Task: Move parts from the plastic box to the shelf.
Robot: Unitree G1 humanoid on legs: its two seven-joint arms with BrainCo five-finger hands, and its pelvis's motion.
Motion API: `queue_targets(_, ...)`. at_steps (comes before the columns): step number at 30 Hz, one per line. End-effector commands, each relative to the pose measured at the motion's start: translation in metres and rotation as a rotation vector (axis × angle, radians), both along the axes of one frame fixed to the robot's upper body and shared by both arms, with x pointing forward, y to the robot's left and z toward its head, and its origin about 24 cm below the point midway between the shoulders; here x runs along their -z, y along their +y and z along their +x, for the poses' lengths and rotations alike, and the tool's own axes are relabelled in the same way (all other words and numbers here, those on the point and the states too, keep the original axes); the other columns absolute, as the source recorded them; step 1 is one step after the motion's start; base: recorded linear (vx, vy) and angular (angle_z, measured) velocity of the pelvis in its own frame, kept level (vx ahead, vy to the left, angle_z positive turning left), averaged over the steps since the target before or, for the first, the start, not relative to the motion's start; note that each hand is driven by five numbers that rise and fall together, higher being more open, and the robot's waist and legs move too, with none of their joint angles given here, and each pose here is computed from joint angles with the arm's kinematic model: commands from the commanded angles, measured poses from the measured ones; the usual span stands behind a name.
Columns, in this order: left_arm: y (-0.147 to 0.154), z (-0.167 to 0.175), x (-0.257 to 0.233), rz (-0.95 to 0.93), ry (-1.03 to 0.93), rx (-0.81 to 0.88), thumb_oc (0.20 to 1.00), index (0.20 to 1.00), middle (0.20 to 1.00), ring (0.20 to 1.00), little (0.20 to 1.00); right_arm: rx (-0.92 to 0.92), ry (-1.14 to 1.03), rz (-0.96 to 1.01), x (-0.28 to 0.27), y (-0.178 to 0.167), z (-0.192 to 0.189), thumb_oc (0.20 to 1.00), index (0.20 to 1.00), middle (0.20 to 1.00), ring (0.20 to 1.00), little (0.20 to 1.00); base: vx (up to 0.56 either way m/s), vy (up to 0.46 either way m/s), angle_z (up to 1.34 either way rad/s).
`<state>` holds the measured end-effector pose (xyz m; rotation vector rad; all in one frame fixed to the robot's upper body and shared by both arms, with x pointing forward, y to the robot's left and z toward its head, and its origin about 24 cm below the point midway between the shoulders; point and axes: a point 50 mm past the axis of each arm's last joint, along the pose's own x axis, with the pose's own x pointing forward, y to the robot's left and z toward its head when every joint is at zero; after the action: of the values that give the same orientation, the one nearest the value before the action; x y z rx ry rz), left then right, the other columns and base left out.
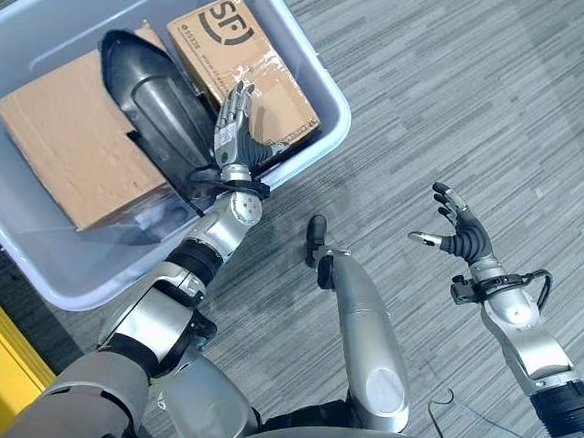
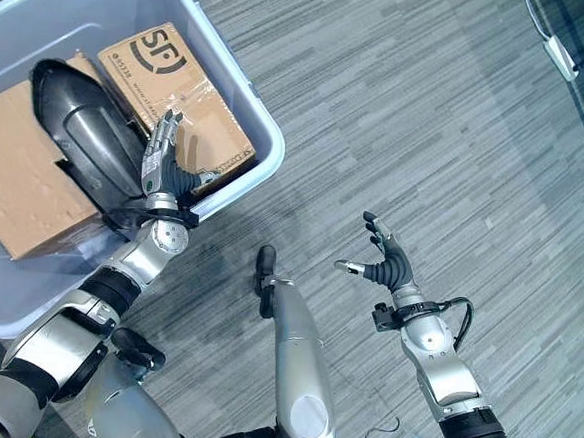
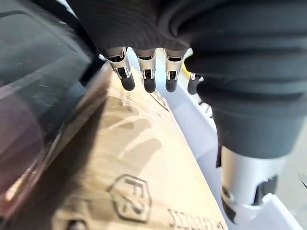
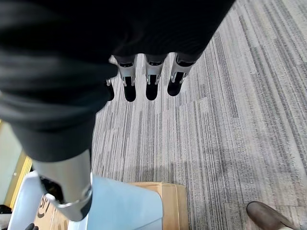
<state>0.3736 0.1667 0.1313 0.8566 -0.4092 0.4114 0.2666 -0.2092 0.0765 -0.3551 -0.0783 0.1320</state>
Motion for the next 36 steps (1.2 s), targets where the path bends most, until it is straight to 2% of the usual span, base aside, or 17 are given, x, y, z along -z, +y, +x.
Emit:
queue_targets(1, 0.008, -0.002, -0.014, 0.079, -0.09, -0.006, 1.0, 1.0, 1.0, 1.0, 1.0, -0.029, -0.091, 0.027, -0.019, 0.004, 0.003, 1.0, 1.0, 1.0, 1.0, 1.0, -0.02, 0.009, -0.08)
queue_targets(5, 0.013, -0.01, -0.022, 0.097, -0.28, -0.068, 1.0, 1.0, 1.0, 1.0, 1.0, -0.041, -0.103, 0.028, -0.018, 0.006, 0.002, 1.0, 1.0, 1.0, 1.0, 1.0, -0.02, -0.014, -0.05)
queue_targets(6, 0.014, -0.016, -0.029, 0.057, -0.389, -0.074, 1.0, 1.0, 1.0, 1.0, 1.0, -0.038, -0.1, 0.03, -0.017, 0.006, 0.001, 1.0, 1.0, 1.0, 1.0, 1.0, -0.03, -0.035, 0.06)
queue_targets(8, 0.02, -0.034, -0.04, -0.092, -0.642, -0.087, 1.0, 1.0, 1.0, 1.0, 1.0, -0.026, -0.106, 0.032, -0.011, 0.008, -0.002, 1.0, 1.0, 1.0, 1.0, 1.0, -0.03, -0.063, 0.09)
queue_targets(10, 0.027, -0.049, -0.043, -0.28, -0.797, -0.129, 1.0, 1.0, 1.0, 1.0, 1.0, -0.003, -0.105, 0.054, -0.006, 0.009, -0.005, 1.0, 1.0, 1.0, 1.0, 1.0, -0.05, -0.165, 0.22)
queue_targets(11, 0.027, -0.062, -0.031, -0.391, -0.811, -0.125, 1.0, 1.0, 1.0, 1.0, 1.0, 0.025, -0.1, 0.131, 0.0, 0.01, -0.008, 1.0, 1.0, 1.0, 1.0, 1.0, -0.05, -0.291, 0.34)
queue_targets(15, 0.037, -0.086, 0.028, -0.599, -0.593, -0.245, 1.0, 1.0, 1.0, 1.0, 1.0, 0.033, -0.121, 0.164, 0.002, 0.021, -0.017, 1.0, 1.0, 1.0, 1.0, 1.0, -0.01, -0.203, 0.38)
queue_targets(18, 0.049, -0.095, 0.05, -0.722, -0.55, -0.396, 1.0, 1.0, 1.0, 1.0, 1.0, 0.081, -0.11, 0.155, 0.009, 0.015, -0.016, 1.0, 1.0, 1.0, 1.0, 1.0, 0.06, -0.173, -0.03)
queue_targets(21, 0.049, -0.079, 0.052, -0.785, -0.412, -0.349, 1.0, 1.0, 1.0, 1.0, 1.0, 0.098, -0.096, 0.162, 0.012, 0.017, -0.015, 1.0, 1.0, 1.0, 1.0, 1.0, 0.04, -0.129, 0.0)
queue_targets(29, 0.041, -0.066, 0.026, -0.698, -0.549, -0.368, 1.0, 1.0, 1.0, 1.0, 1.0, 0.107, -0.082, 0.135, 0.014, 0.017, -0.011, 1.0, 1.0, 1.0, 1.0, 1.0, 0.01, -0.006, 0.0)
queue_targets(34, 0.043, -0.057, 0.014, -0.706, -0.552, -0.344, 1.0, 1.0, 1.0, 1.0, 1.0, 0.086, -0.073, 0.121, 0.014, 0.019, -0.011, 1.0, 1.0, 1.0, 1.0, 1.0, 0.02, 0.038, -0.05)
queue_targets(36, 0.047, -0.053, 0.016, -0.741, -0.511, -0.394, 1.0, 1.0, 1.0, 1.0, 1.0, 0.07, -0.077, 0.114, 0.012, 0.019, -0.01, 1.0, 1.0, 1.0, 1.0, 1.0, 0.04, 0.023, -0.04)
